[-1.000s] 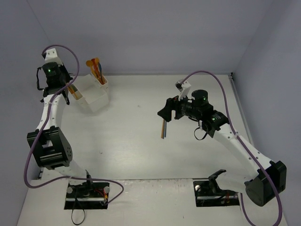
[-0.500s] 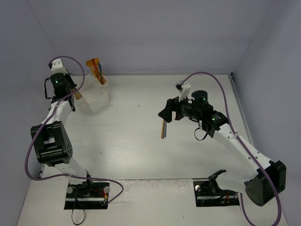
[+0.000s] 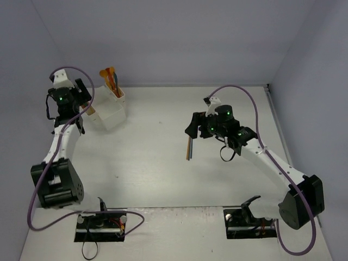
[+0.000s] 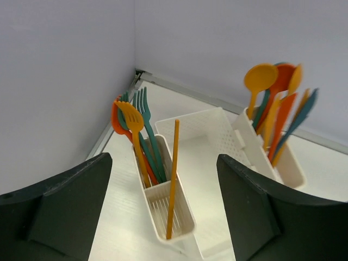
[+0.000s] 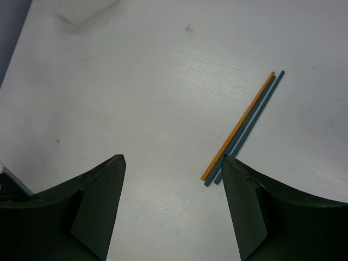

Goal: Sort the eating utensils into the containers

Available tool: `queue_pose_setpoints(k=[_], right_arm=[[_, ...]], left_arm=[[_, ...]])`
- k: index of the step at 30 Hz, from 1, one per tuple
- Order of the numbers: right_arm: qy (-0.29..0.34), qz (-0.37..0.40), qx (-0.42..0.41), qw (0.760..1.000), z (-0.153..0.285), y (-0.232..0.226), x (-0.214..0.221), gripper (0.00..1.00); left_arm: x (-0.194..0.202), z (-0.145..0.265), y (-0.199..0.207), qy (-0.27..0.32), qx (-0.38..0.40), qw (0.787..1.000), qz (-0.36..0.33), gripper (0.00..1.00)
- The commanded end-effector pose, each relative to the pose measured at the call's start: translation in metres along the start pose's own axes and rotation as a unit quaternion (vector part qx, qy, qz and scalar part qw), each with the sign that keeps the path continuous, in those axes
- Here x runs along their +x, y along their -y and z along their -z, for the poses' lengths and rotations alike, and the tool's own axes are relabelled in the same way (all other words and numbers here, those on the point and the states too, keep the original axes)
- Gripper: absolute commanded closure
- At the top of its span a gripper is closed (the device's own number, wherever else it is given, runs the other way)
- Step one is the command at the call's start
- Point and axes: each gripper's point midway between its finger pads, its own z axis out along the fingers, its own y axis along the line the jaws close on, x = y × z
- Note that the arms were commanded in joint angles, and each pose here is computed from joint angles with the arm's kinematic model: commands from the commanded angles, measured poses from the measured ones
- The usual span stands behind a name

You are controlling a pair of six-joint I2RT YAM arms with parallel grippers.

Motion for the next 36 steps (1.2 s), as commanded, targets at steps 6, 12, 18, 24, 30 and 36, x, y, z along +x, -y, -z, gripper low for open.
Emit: queue_pose_setpoints(k=[6,12,18,24,30,36], right_arm=[[-0.067,-0.055,0.125,0.988,-0.03,0.041,0.045,0.34],[-0.115,-0.052,0.192,0.973,-0.052,0.049,0.084,0.4],[-0.126,-0.07,0.249,0.958,-0.06,0.068,0.106,0.54],[-0.134,-0.077,0.27,0.95,-0.066,0.078,0.117,0.61],[-0.147,-0.086,0.281,0.944,-0.072,0.082,0.129,0.65],[-0.153,-0.089,0.292,0.94,-0.075,0.086,0.136,0.67]], left_arm=[[-0.048,0.106,0.05,-0.052,0.025,0.998,-0.021,0.18],[-0.039,0.181,0.092,-0.092,0.126,0.988,-0.009,0.17],[-0.01,0.234,0.096,-0.14,0.163,0.977,-0.008,0.17],[0.015,0.256,0.104,-0.166,0.191,0.967,0.012,0.17],[0.023,0.262,0.115,-0.18,0.216,0.959,0.014,0.17],[0.023,0.266,0.121,-0.183,0.229,0.956,0.015,0.17]])
